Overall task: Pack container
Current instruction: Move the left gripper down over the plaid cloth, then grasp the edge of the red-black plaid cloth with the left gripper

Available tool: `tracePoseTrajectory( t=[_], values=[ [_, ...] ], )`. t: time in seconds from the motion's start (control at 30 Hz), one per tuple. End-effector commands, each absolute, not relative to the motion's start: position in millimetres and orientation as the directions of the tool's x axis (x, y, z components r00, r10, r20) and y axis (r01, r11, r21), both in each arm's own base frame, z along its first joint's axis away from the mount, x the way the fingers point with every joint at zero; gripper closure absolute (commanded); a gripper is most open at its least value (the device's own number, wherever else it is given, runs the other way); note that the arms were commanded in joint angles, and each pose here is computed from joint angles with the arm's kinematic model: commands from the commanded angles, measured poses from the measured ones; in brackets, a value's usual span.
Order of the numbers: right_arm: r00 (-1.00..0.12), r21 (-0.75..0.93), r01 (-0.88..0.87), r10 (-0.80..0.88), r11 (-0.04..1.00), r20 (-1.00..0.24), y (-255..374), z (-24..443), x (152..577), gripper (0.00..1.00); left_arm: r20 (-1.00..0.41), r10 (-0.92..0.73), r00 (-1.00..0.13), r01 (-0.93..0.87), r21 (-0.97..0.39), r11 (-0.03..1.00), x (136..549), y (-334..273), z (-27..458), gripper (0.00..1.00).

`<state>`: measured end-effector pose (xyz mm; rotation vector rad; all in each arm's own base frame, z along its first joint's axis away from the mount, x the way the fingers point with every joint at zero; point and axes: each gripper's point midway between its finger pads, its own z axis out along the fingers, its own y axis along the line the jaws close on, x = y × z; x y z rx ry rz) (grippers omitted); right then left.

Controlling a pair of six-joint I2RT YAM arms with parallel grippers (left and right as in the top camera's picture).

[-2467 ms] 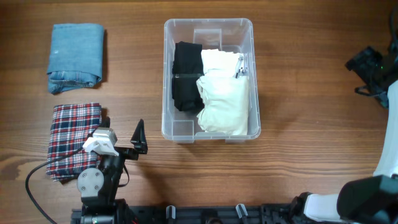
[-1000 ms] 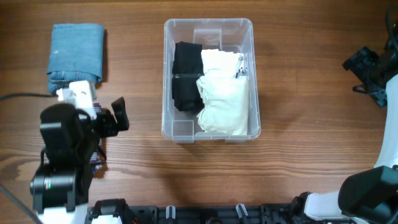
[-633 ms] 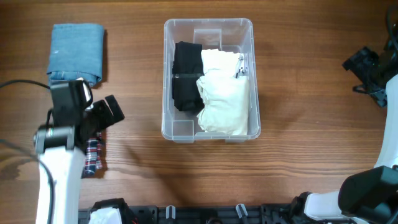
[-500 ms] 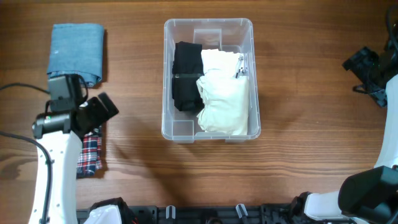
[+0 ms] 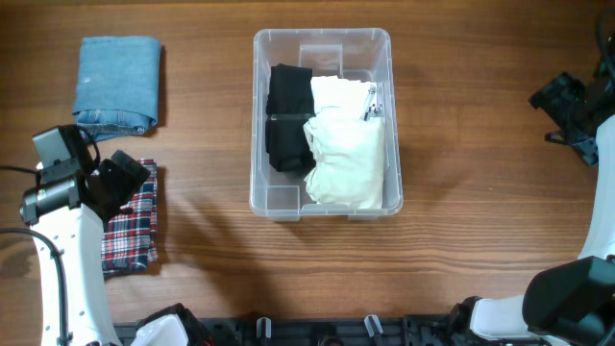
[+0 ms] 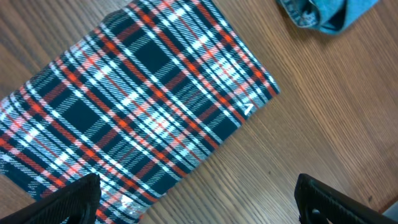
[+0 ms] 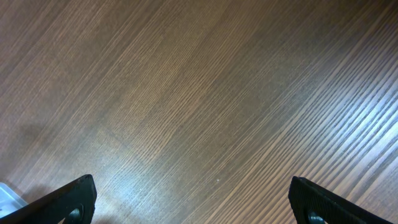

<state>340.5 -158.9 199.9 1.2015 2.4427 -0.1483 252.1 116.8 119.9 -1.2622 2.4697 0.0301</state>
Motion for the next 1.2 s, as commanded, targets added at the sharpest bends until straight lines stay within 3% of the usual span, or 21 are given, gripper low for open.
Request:
tracePoseTrajectory(
  t=[0.0, 0.07, 0.13, 0.2, 0.27, 0.37, 0.5, 0.6, 0.77, 1.17],
  values=[
    [-0.534, 0.092, 0.785, 0.746, 0.612, -0.399, -159.8, 195.2, 341.8, 0.00, -0.314, -0.811, -0.494, -0.824, -0.128, 0.551, 249.5, 129.6, 114.9, 0.00],
    [-0.532, 0.095, 0.785, 0.745, 0.612, -0.402, -160.1, 195.6, 342.7, 0.00, -0.300, -0.818, -0.491, -0.832, -0.118, 0.543, 248.0, 132.3, 110.2, 0.00],
    [-0.532, 0.095, 0.785, 0.745, 0.612, -0.402, -160.2, 195.7, 342.8, 0.00, -0.274, -0.827, -0.491, -0.840, -0.101, 0.532, 246.2, 134.8, 101.9, 0.07],
    [-0.531, 0.097, 0.785, 0.744, 0.612, -0.405, -160.5, 196.1, 343.7, 0.00, -0.252, -0.833, -0.494, -0.845, -0.088, 0.528, 245.3, 135.6, 94.8, 0.21],
    [-0.525, 0.104, 0.784, 0.743, 0.612, -0.415, -161.6, 197.4, 346.4, 0.00, -0.223, -0.836, -0.501, -0.847, -0.070, 0.526, 244.6, 135.1, 85.7, 0.46],
    [-0.520, 0.111, 0.782, 0.740, 0.613, -0.427, -162.9, 199.0, 349.6, 0.00, -0.192, -0.840, -0.508, -0.849, -0.051, 0.525, 243.5, 134.6, 76.2, 0.73],
    [-0.516, 0.116, 0.781, 0.739, 0.613, -0.433, -163.6, 199.8, 351.3, 0.00, -0.169, -0.842, -0.512, -0.851, -0.036, 0.524, 242.4, 134.3, 69.0, 0.96],
    [-0.516, 0.115, 0.781, 0.739, 0.614, -0.433, -163.6, 199.8, 351.3, 0.00, -0.163, -0.845, -0.509, -0.856, -0.011, 0.518, 239.8, 136.6, 64.8, 0.96],
    [-0.516, 0.116, 0.781, 0.739, 0.614, -0.434, -163.6, 199.9, 351.4, 0.00, -0.142, -0.892, -0.429, -0.903, 0.086, 0.421, 222.4, 142.7, 54.1, 0.96],
    [-0.516, 0.116, 0.781, 0.739, 0.613, -0.434, -163.6, 199.9, 351.4, 0.00, -0.064, -0.917, -0.394, -0.912, 0.152, 0.381, 203.9, 133.8, 22.9, 0.96]
  ],
)
